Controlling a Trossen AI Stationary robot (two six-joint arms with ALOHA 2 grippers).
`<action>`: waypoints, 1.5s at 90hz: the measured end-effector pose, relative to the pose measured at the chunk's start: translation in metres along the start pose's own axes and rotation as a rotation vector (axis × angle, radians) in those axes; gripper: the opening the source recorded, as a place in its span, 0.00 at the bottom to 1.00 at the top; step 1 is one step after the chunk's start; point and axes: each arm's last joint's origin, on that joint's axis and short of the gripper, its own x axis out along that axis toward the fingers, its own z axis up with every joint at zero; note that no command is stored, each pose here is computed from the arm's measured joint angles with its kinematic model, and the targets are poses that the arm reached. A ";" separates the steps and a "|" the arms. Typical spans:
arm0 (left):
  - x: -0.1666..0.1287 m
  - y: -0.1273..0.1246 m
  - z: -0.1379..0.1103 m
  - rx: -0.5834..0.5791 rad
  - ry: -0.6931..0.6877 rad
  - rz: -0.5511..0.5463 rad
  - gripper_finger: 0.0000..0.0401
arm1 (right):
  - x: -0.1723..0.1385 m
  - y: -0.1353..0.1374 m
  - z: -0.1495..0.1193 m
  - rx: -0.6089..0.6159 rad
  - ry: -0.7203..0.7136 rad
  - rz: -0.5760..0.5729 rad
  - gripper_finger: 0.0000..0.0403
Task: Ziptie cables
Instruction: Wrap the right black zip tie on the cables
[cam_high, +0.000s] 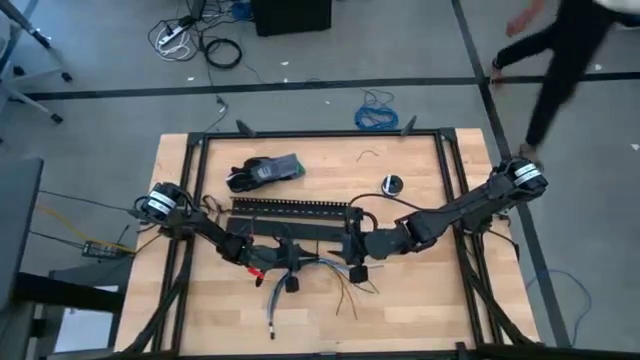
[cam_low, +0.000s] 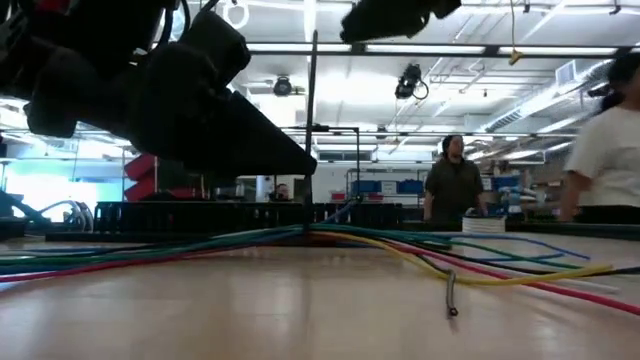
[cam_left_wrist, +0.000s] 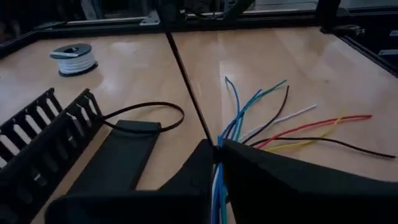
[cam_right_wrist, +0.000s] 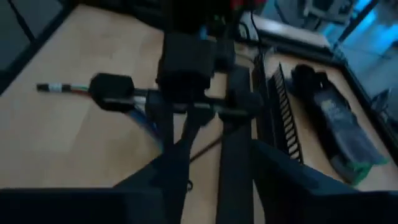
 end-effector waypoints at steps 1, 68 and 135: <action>0.000 0.000 0.000 0.000 0.000 0.000 0.04 | 0.000 0.000 0.000 0.000 -0.003 0.002 0.42; 0.001 0.002 0.003 0.004 -0.030 0.003 0.04 | 0.008 -0.006 -0.027 0.134 0.046 -0.053 0.42; 0.004 0.010 0.005 -0.003 -0.034 0.028 0.04 | 0.018 -0.019 -0.055 0.280 -0.167 0.061 0.39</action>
